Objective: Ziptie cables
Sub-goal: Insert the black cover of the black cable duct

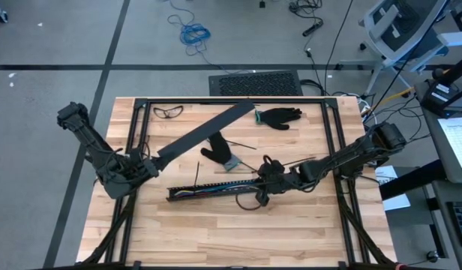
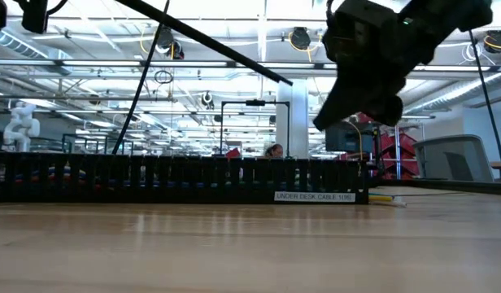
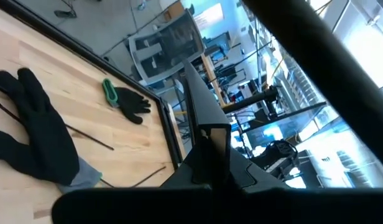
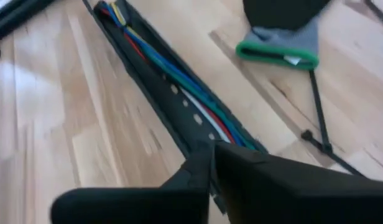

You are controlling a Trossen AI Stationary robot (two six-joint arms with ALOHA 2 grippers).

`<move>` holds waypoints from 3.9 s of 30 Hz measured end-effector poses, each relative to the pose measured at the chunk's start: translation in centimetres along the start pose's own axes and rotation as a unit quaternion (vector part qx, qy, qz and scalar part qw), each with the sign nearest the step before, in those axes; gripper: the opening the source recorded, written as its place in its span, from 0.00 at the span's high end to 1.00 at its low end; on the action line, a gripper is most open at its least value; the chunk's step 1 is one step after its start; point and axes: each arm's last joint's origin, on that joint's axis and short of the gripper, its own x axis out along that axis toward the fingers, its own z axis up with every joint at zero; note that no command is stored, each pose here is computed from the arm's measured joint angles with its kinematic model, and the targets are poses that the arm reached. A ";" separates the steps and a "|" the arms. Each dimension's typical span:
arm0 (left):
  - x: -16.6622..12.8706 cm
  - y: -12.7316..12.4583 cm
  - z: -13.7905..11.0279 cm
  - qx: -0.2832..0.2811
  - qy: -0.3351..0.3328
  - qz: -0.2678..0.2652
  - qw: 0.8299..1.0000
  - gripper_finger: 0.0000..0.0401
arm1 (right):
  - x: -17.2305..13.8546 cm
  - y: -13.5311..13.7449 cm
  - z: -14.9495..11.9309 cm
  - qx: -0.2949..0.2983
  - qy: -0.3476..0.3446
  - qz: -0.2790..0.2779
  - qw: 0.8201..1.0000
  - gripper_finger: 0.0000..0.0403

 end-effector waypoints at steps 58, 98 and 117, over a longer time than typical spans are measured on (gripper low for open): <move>0.0 0.3 0.1 0.015 -0.017 0.004 1.000 0.99 | 5.4 0.6 -2.0 -0.294 0.340 -0.125 0.884 1.00; 0.0 0.2 0.1 0.009 -0.020 0.004 1.000 0.99 | 3.7 1.2 -0.9 -0.462 0.338 -0.016 0.820 1.00; 0.9 1.3 0.4 0.062 0.279 -0.002 0.958 0.99 | -16.1 -3.1 6.4 -0.103 0.064 -0.182 0.976 1.00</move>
